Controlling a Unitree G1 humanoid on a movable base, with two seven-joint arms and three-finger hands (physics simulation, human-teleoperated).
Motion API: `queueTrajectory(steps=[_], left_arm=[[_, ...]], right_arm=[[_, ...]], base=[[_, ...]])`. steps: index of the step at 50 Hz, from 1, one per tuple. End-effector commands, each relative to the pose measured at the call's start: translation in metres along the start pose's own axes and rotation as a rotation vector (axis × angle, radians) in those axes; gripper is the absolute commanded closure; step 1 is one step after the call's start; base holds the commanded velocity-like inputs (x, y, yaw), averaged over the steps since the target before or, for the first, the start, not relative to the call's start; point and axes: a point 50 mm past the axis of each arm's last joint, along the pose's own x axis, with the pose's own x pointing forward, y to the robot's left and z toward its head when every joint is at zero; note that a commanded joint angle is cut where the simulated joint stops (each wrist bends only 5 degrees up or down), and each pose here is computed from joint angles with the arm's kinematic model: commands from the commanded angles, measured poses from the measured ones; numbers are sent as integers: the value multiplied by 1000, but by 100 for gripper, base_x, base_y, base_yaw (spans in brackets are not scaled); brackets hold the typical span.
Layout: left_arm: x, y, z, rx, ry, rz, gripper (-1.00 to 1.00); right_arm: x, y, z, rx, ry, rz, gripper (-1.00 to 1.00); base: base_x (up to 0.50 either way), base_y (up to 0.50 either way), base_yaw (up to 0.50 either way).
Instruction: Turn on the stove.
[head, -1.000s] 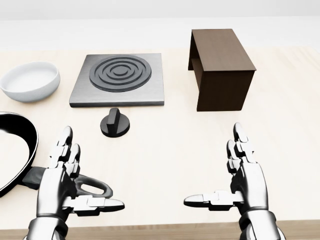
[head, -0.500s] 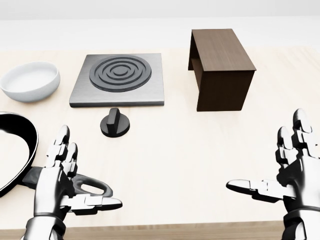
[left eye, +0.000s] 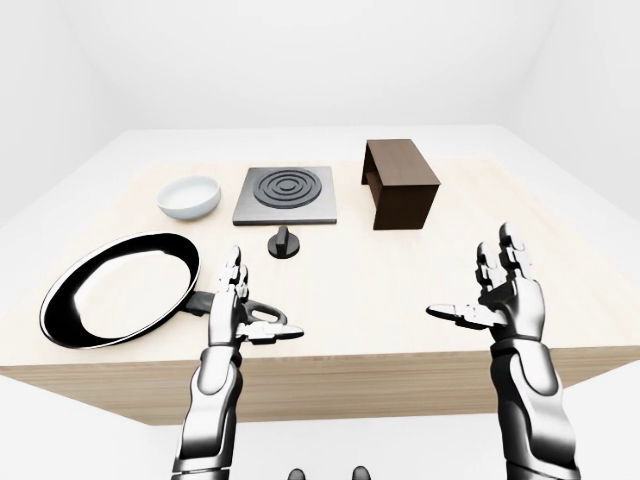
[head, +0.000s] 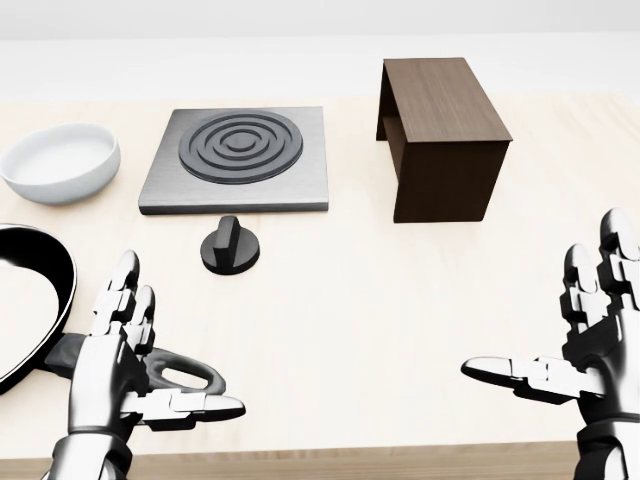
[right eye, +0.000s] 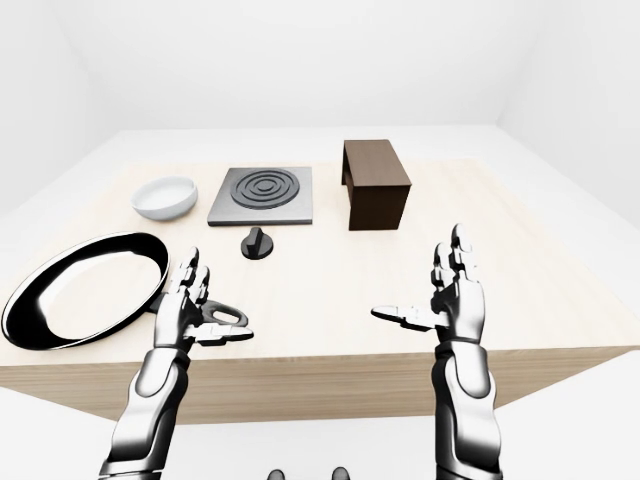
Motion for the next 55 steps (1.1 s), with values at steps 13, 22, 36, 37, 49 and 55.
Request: queueTrajectory(steps=[13, 22, 36, 37, 49, 55], left_arm=[[1, -1, 0, 2, -2, 1, -100], [1, -1, -1, 3, -1, 1, -100], [1, -1, -3, 4, 2, 0, -100], [1, -1, -3, 4, 2, 0, -100], [-1, -1, 0, -2, 1, -2, -100], [-2, -2, 2, -3, -1, -6, -100]], right_arm=[[0, 2, 2, 11, -11, 19, -100], [0, 1, 0, 14, 1, 17, -100], [-1, 4, 0, 21, -1, 28, -100], [-1, 4, 1, 21, -7, 29, -100], [-2, 3, 3, 33, -12, 33, -100], [-2, 3, 4, 33, -17, 32, -100]], base=[[6, 0, 0], [25, 0, 0], [26, 0, 0], [26, 0, 0], [26, 0, 0], [26, 0, 0]])
